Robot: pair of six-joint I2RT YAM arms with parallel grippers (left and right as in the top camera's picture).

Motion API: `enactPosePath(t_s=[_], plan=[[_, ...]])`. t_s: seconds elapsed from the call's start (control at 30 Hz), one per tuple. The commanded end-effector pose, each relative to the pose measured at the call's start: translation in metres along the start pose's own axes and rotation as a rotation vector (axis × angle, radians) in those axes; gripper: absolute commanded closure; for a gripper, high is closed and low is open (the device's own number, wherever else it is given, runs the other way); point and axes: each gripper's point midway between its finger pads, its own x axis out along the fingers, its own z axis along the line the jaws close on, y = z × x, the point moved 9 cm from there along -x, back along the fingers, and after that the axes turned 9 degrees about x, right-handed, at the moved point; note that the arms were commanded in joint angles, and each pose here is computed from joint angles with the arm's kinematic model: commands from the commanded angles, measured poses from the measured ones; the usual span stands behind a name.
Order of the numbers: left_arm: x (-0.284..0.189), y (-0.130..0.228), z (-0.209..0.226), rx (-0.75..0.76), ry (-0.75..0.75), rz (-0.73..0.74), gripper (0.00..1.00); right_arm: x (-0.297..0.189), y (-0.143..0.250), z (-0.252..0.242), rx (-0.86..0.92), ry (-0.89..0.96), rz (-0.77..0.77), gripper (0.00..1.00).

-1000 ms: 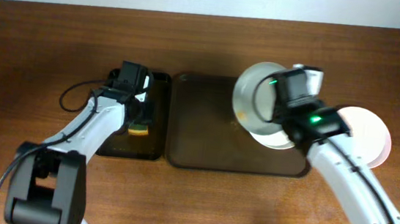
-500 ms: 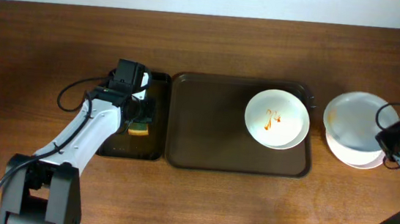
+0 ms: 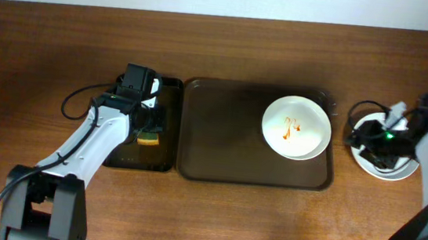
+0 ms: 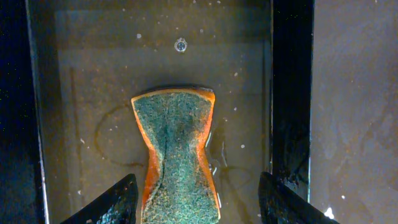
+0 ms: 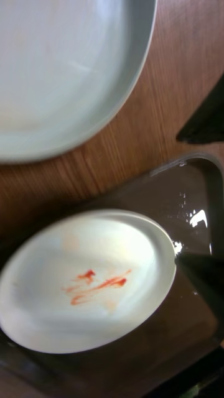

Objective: Clean dirty plates on tray and stack at the side
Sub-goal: 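Grasp the last plate rim with the right gripper and tilt it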

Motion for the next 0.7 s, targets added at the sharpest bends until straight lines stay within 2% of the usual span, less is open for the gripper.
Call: enactPosePath(t_s=[0.0,0.17,0.37,0.4,0.53,0.67], plan=[[-0.005,0.0,0.001,0.003,0.009,-0.014,0.42,0.021,0.008,0.019,-0.111,0.099,0.01,0.46],[-0.005,0.0,0.001,0.002,0.009,-0.014,0.42,0.066,0.016,0.028,-0.187,0.13,0.06,0.51],[-0.005,0.0,0.001,0.003,0.009,-0.013,0.42,0.097,0.012,0.02,-0.117,0.147,0.107,0.67],[-0.005,0.0,0.001,0.003,0.009,-0.013,0.42,0.1,0.011,0.019,-0.114,0.142,0.114,0.75],[-0.005,0.0,0.001,0.003,0.012,-0.013,0.43,0.112,0.022,0.03,-0.159,0.149,0.148,0.96],[-0.005,0.0,0.0,0.003,0.028,-0.013,0.46,0.125,0.046,0.06,-0.245,0.153,0.186,0.96]])
